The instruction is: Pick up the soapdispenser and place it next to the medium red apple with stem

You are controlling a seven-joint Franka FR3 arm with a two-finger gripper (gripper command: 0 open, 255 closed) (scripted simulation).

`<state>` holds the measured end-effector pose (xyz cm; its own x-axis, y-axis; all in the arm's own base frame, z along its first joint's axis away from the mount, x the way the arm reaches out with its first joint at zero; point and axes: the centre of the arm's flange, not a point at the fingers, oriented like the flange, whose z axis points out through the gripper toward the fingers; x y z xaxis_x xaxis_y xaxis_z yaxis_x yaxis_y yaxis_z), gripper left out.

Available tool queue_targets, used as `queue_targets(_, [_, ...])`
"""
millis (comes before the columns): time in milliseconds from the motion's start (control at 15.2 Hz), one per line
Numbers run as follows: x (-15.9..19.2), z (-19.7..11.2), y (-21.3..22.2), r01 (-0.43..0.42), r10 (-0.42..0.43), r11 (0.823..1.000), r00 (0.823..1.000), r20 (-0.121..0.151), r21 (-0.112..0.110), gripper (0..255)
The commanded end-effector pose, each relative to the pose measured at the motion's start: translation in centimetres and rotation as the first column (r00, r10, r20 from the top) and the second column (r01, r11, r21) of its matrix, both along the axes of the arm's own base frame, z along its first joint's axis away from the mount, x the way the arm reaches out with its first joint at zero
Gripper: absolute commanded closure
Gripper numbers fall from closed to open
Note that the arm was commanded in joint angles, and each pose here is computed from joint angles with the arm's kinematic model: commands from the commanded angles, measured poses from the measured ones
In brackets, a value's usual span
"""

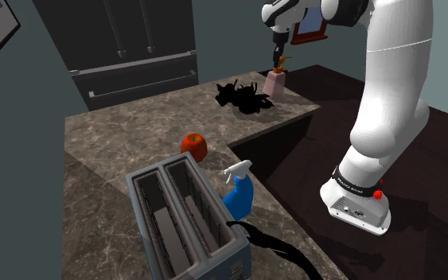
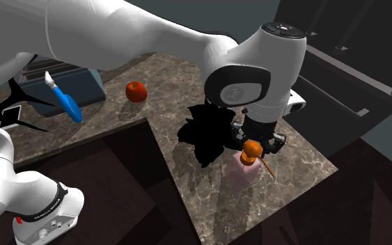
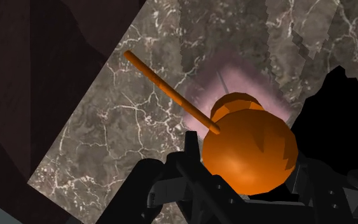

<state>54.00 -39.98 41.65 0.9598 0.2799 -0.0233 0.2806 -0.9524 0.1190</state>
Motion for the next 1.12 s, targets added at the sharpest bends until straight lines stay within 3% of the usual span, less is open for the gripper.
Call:
queue_targets(0, [0.0, 1.0, 0.0, 0.0, 0.0, 1.0, 1.0, 0.0, 0.0, 255])
queue_targets(1056, [0.0, 9.4, 0.0, 0.0, 0.0, 1.0, 1.0, 0.0, 0.0, 255])
